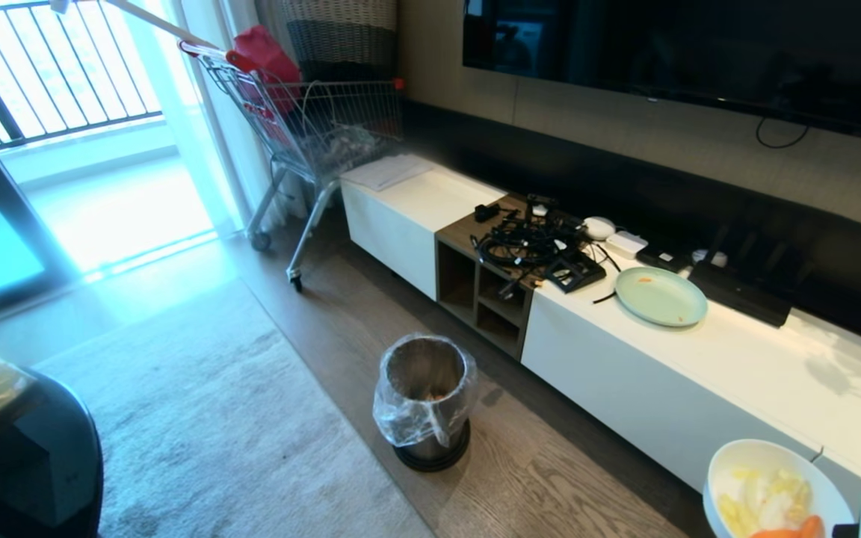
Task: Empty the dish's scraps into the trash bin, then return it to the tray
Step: Move the bowl over the trash can
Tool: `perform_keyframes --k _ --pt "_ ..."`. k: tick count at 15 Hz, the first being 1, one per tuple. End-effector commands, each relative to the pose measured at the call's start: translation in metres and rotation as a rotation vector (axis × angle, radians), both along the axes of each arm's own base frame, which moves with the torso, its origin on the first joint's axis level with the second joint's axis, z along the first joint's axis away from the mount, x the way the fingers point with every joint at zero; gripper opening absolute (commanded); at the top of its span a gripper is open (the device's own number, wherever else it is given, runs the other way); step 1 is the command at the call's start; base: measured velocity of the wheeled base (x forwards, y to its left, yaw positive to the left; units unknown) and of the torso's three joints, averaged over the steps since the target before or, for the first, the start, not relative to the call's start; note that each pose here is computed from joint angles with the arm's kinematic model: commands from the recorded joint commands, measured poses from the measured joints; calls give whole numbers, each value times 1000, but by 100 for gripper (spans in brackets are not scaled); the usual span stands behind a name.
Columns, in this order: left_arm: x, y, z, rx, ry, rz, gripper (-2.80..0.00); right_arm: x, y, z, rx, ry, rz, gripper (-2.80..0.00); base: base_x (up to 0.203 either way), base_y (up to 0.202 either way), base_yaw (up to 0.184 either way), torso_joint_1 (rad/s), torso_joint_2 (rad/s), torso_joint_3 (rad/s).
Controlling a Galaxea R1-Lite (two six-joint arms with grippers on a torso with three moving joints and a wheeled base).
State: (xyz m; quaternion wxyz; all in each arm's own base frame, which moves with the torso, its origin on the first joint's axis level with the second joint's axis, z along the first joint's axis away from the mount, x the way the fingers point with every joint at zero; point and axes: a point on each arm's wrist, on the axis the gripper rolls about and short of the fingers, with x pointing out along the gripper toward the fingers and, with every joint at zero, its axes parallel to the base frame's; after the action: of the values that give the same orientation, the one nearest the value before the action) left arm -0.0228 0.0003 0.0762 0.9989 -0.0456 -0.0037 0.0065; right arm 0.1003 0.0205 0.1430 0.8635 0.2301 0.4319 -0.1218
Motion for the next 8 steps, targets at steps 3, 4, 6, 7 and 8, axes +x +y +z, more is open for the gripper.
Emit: perform_keyframes --k 3,4,6,7,8 --pt "0 0 0 -1 -1 0 -280 0 0 0 1 0 -3 -280 0 0 0 0 0 0" --pt "0 0 0 -1 -1 0 -280 0 0 1 0 -2 -2 -280 0 0 0 0 0 0" --pt "0 0 0 -1 -1 0 -280 1 0 2 -15 -9 22 -280 0 0 0 0 0 0" --pt "0 0 0 -1 -1 0 -280 2 1 2 -27 -20 43 -280 0 0 0 0 0 0" --pt "0 0 0 -1 -1 0 -280 3 1 3 -35 -30 56 -280 0 0 0 0 0 0"
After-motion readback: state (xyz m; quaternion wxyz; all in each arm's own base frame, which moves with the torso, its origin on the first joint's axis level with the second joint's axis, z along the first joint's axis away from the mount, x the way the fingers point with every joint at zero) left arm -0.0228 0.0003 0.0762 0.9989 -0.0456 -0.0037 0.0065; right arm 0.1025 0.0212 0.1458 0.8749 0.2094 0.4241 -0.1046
